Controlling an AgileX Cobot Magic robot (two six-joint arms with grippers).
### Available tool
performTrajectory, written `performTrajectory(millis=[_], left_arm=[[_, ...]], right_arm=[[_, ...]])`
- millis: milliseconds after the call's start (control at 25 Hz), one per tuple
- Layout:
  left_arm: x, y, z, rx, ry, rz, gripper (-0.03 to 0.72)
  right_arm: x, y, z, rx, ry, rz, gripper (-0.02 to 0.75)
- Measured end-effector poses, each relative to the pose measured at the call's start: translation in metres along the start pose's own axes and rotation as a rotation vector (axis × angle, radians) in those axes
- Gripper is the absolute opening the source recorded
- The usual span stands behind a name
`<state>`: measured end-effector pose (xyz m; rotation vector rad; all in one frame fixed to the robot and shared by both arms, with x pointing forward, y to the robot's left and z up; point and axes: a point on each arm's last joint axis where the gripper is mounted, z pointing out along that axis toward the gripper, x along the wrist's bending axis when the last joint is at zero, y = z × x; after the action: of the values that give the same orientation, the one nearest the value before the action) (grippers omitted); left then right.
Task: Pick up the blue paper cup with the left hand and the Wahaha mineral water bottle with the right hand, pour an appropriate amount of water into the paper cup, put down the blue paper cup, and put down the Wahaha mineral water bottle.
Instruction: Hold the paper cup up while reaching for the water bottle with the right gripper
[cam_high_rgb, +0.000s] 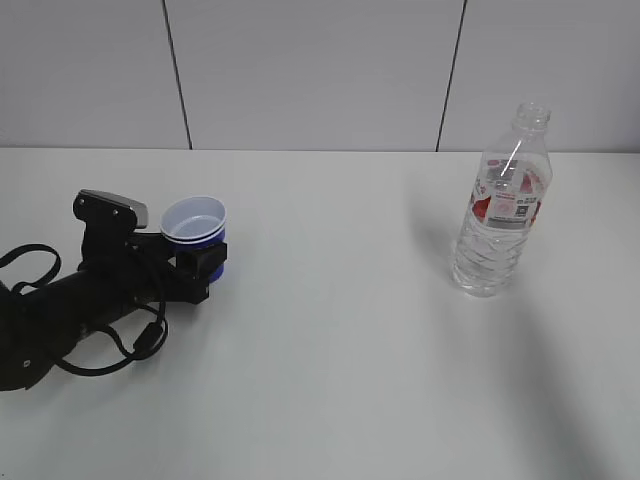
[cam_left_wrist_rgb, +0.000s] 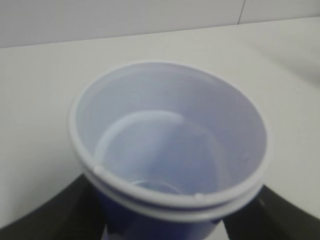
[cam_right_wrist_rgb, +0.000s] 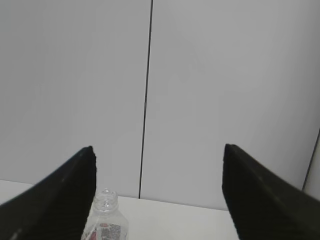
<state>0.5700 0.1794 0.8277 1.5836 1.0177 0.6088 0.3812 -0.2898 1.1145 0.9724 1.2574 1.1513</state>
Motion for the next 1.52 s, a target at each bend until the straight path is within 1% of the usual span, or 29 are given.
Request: performTrajectory(millis=[200,400,520,640,840,1040,1200,1360,1440,1520], left_arm=[[-0.005,0.03,-0.005,-0.053,-0.03,0.041,0.487],[-0.016,0.052,-0.017,-0.006,-0.129,0.152,0.486],[-0.024,0.063,-0.032,-0.011,-0.17,0.196,0.486],[-0.03,0.072,-0.049,-0.019,-0.179,0.18,0.486],[-0.038,0.082,-0.074,-0.035,-0.184,0.147,0.486],[-0.044,0.093,-0.089,-0.066,-0.196,0.166,0.486],[-0.045,0.099,-0.092,-0.083,-0.196,0.175,0.486],[-0.046,0.1,-0.093,-0.077,-0.192,0.179,0.486],[-0.045,0.1,-0.093,-0.072,-0.19,0.179,0.485],[-0.045,0.1,-0.093,-0.072,-0.19,0.179,0.485]], right_arm=[[0.0,-0.002,0.0,0.024,0.005,0.0,0.586],[0.002,-0.008,0.007,0.061,0.013,-0.005,0.586],[0.003,-0.015,0.017,0.105,0.022,-0.01,0.586],[0.003,-0.012,0.031,0.131,0.026,0.013,0.586],[0.0,0.005,0.054,0.111,0.027,0.061,0.586],[0.007,0.018,0.067,0.086,0.072,0.017,0.586],[0.011,0.01,0.076,0.12,0.089,-0.006,0.586],[0.015,-0.008,0.091,0.196,0.106,-0.014,0.586],[0.018,-0.019,0.098,0.241,0.111,0.0,0.586],[0.019,-0.028,0.105,0.28,0.105,0.05,0.586]])
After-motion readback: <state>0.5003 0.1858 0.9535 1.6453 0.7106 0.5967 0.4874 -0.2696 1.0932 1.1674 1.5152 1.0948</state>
